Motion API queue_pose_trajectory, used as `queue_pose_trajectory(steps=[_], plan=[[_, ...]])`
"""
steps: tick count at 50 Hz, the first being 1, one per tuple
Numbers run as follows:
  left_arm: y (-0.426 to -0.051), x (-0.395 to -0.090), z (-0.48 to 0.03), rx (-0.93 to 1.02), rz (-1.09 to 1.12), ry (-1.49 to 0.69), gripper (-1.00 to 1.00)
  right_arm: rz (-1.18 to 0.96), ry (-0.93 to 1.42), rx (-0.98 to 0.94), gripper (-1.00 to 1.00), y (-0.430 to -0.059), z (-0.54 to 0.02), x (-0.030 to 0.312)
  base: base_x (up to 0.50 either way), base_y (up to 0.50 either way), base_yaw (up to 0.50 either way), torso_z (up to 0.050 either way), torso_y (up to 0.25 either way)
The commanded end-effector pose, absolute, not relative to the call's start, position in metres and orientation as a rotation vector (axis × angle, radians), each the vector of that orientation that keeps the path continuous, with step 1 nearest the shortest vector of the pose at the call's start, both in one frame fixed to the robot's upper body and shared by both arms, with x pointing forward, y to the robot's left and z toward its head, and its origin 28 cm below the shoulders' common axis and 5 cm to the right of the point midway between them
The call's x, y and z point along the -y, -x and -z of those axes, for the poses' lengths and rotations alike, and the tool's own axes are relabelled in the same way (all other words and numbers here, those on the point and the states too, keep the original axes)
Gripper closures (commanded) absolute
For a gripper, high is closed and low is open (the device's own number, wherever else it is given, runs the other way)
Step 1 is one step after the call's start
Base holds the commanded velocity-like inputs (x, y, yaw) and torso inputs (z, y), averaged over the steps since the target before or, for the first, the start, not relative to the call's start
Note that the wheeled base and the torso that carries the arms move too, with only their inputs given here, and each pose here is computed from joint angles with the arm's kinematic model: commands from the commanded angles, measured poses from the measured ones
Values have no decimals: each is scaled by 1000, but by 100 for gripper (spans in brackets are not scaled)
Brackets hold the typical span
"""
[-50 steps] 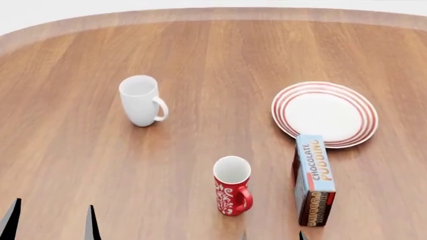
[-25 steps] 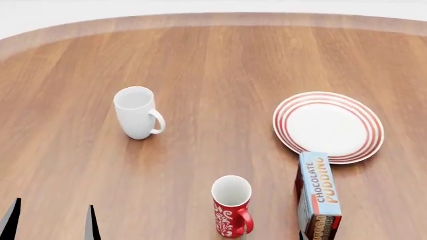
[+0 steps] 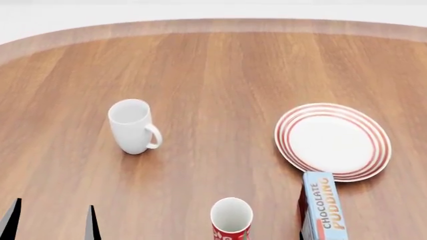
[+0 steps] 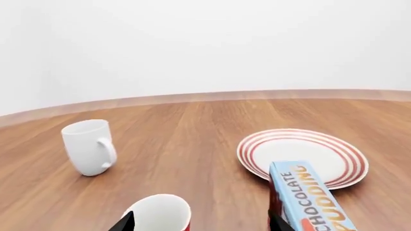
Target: Pick up the red mug and put it on the plate
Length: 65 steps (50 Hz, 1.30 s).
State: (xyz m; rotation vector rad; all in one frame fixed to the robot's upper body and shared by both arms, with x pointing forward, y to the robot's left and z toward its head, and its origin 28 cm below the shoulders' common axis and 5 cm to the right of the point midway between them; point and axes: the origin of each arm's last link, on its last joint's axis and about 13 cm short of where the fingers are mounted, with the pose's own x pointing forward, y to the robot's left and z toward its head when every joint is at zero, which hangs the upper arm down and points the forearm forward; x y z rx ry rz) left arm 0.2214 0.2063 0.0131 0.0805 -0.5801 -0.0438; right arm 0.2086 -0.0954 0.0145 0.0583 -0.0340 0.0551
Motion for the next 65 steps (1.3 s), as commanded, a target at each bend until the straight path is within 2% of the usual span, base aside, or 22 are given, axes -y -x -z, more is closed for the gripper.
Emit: queue_pose_trajectory(steps=[1, 65], plan=[[-221, -206, -13, 581, 44, -81, -100, -55, -59, 34, -100, -208, -15, 96, 164, 0, 0, 0, 0], [-221, -206, -13, 583, 51, -82, -100, -57, -58, 33, -100, -209, -14, 96, 163, 0, 0, 0, 0]])
